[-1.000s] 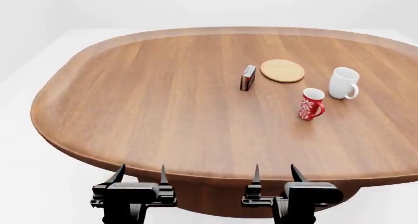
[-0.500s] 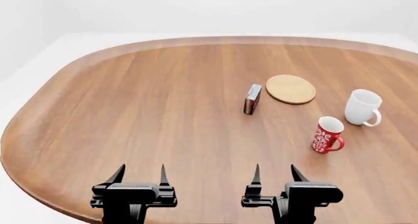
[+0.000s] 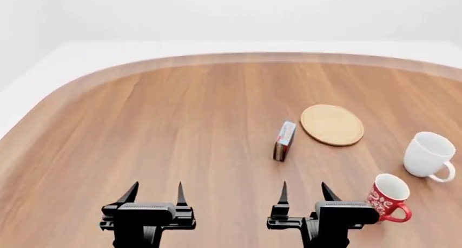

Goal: Put the chocolate pudding to the left of the plate.

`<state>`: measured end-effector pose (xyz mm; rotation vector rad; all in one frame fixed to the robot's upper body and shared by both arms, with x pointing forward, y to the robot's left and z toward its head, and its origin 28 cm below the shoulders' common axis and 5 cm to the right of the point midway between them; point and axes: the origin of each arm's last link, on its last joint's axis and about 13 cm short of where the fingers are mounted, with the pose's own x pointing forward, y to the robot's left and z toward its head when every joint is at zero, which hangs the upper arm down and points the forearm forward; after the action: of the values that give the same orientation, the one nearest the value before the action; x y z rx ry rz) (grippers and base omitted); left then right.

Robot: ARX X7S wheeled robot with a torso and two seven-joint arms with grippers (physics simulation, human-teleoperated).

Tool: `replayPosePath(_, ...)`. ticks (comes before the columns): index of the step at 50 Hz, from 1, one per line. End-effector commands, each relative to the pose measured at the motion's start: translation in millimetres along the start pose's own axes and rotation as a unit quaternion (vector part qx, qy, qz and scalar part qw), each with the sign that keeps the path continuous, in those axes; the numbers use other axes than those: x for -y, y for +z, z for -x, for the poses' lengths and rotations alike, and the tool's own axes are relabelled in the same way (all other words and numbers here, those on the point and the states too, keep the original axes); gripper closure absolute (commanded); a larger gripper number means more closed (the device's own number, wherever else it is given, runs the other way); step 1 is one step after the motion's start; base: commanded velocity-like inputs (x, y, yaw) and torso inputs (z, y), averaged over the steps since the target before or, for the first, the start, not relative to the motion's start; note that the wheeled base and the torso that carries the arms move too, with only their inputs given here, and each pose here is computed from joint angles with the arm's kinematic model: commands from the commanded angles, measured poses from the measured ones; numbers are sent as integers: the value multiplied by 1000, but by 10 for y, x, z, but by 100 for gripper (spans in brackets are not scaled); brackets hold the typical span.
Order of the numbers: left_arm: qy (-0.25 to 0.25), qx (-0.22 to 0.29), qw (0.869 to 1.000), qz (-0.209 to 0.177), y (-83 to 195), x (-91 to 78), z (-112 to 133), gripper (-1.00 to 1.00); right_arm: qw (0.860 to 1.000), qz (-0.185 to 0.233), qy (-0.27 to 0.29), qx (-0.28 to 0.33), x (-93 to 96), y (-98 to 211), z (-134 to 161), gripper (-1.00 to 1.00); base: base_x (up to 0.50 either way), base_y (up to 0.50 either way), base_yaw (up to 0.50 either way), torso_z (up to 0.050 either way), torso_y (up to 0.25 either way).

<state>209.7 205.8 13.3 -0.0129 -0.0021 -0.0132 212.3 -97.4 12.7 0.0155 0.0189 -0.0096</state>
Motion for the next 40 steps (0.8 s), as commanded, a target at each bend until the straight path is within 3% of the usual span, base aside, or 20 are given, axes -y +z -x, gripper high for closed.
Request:
replayPosePath(1, 0, 1, 1000, 1, 0, -1, -1, -100, 1000, 0, 0, 0, 0, 3, 3, -100, 500, -20, 0, 0, 0)
replayPosePath(19, 1, 2, 1000, 1, -4, 0, -2, -100, 1000, -3, -4, 1, 4, 4, 5, -100, 467, -20, 0, 0, 1)
replayPosePath(40, -3, 0, 1000, 1, -3, -1, -8, -100, 999, 4, -33, -19, -13, 101, -53, -100, 13, 0, 0, 0, 0)
